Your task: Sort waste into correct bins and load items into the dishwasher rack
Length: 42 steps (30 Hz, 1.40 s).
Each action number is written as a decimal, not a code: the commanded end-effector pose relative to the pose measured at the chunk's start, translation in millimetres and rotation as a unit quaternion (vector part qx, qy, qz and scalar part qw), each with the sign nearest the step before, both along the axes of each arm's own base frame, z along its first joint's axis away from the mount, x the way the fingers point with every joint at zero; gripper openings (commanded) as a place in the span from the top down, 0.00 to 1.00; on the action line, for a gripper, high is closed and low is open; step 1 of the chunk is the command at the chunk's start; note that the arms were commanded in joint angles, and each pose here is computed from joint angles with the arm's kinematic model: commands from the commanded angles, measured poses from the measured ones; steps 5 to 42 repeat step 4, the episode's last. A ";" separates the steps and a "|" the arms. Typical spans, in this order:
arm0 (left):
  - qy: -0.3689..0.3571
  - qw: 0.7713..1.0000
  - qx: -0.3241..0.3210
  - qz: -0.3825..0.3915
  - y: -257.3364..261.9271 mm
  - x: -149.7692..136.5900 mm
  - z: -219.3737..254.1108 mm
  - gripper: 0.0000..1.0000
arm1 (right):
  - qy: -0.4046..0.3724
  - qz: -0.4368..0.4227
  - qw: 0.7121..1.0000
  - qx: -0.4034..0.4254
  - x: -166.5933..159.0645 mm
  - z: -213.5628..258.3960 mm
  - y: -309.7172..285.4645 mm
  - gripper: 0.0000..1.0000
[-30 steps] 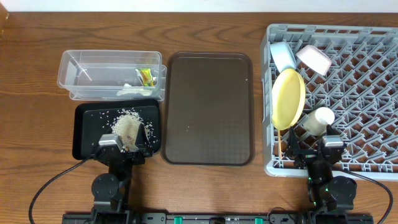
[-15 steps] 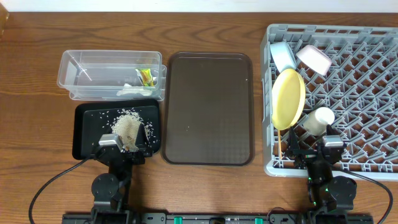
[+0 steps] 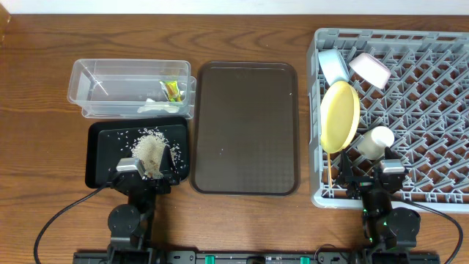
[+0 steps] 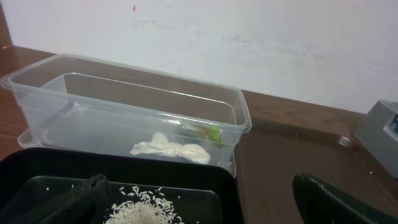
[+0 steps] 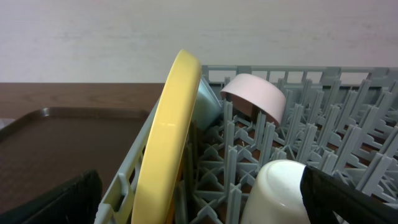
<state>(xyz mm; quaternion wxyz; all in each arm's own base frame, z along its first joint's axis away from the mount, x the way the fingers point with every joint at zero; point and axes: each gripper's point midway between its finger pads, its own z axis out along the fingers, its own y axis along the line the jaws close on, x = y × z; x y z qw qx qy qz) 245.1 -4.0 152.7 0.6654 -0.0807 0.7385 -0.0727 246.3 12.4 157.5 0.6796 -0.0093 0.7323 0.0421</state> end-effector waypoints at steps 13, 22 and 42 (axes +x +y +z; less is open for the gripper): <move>0.027 1.000 0.009 0.004 2.3 -1.3 -16.8 0.04 | 0.001 0.002 1.000 -0.005 -0.2 -0.9 -0.3 0.01; 0.027 1.000 0.009 0.004 2.3 -1.3 -16.8 0.04 | 0.001 0.002 1.000 -0.005 -0.2 -0.9 -0.3 0.01; 0.027 1.000 0.009 0.004 2.3 -1.3 -16.8 0.04 | 0.001 0.002 1.000 -0.005 -0.2 -0.9 -0.3 0.01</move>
